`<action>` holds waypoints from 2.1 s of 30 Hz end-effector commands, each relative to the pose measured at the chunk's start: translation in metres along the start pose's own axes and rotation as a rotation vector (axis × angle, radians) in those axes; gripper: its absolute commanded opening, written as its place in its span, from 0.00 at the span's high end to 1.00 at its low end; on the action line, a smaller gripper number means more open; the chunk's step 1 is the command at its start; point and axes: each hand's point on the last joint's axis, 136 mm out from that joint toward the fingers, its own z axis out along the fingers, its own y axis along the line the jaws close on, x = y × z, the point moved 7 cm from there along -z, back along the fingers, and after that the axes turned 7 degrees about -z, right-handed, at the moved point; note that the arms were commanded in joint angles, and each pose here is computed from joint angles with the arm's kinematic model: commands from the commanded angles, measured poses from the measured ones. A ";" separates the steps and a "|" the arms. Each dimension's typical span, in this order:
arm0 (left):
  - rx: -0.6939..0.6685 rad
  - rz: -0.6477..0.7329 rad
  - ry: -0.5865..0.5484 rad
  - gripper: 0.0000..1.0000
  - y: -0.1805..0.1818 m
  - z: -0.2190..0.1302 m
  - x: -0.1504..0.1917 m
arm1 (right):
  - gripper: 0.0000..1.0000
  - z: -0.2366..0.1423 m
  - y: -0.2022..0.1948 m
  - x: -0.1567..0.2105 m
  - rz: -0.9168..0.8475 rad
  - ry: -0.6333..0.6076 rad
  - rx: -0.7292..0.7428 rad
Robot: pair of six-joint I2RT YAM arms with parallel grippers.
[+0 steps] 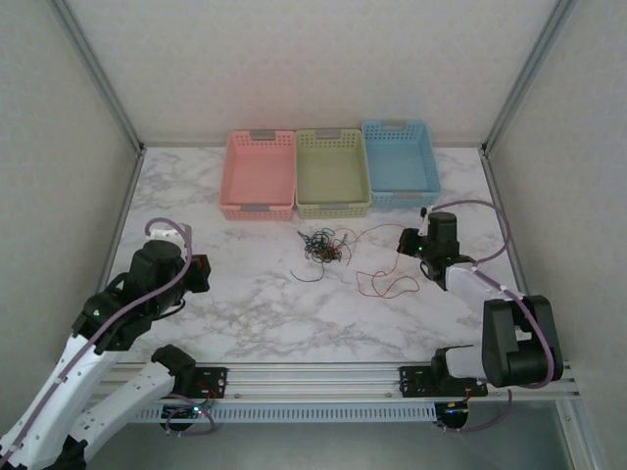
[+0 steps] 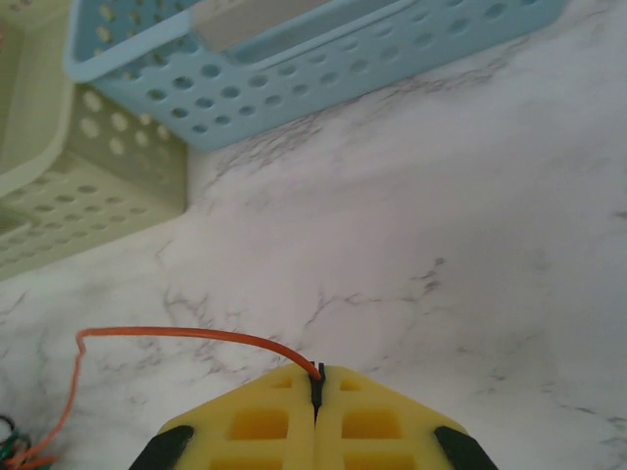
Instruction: Untangle the cables
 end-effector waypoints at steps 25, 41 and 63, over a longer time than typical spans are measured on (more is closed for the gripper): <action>0.316 0.246 0.466 0.55 -0.178 0.144 0.045 | 1.00 -0.008 0.023 0.000 -0.102 0.014 -0.101; 0.246 0.312 0.569 0.61 -0.201 0.188 0.096 | 1.00 -0.005 0.022 0.004 -0.093 0.036 -0.100; 0.063 0.340 0.565 0.54 -0.175 0.197 0.121 | 1.00 -0.001 0.020 0.009 -0.085 0.048 -0.096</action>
